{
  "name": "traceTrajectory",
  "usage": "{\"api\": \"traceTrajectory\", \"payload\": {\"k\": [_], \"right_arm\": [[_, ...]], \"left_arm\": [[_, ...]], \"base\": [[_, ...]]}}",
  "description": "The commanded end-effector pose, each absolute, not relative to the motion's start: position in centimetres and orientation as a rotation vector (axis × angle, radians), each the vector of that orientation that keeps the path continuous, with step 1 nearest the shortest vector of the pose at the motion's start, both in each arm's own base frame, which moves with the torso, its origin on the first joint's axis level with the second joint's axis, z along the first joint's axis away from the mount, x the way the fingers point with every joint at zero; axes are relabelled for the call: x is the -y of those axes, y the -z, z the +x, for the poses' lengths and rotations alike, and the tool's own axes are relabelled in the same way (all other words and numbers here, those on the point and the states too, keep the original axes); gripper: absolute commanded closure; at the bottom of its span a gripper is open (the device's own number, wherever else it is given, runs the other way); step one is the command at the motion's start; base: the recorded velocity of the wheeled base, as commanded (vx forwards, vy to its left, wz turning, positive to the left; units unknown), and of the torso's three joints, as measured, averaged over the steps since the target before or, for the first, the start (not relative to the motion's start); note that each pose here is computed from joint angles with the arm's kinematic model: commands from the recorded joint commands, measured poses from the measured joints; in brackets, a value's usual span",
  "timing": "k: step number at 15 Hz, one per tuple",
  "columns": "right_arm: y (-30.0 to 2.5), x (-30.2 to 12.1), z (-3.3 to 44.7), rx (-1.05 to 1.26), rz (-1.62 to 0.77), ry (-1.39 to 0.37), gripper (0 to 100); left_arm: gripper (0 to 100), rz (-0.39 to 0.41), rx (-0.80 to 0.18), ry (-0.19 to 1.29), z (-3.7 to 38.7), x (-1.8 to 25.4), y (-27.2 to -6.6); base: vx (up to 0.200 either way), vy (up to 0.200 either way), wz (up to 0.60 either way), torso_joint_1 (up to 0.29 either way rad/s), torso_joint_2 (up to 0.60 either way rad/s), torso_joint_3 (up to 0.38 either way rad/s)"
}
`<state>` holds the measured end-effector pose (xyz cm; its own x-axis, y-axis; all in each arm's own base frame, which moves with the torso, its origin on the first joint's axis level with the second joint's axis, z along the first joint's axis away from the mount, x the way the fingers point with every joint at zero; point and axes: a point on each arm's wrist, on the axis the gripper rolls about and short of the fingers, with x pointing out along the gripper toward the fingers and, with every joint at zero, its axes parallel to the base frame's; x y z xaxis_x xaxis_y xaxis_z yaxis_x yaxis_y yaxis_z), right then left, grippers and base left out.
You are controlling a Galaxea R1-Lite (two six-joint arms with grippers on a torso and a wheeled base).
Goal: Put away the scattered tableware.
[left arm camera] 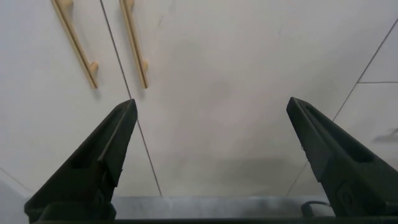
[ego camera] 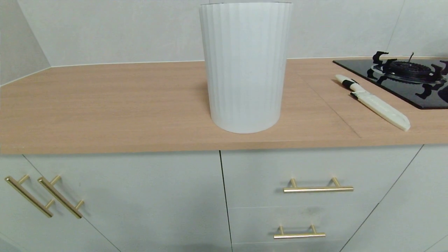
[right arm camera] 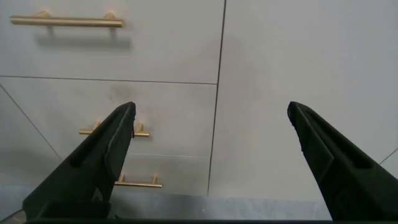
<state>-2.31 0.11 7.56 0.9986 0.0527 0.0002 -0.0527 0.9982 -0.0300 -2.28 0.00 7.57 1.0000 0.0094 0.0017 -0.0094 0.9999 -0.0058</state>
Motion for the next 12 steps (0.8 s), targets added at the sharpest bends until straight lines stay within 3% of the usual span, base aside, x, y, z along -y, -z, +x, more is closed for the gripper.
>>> {"api": "traceTrajectory", "payload": {"k": [1,12], "right_arm": [[-7.56,-0.10,-2.29,-0.001,-0.031,-0.052,0],[-7.56,-0.10,-2.29,-0.001,-0.031,-0.052,0]], "left_arm": [[0,-0.006,0.002,-0.011,-2.27,0.00,-7.58],[0,-0.006,0.002,-0.012,-2.27,-0.01,-7.58]], "base": [[0.000,0.000,0.00,0.183,-0.58,-0.305],[0.000,0.000,0.00,0.181,-0.49,-0.287]]}}
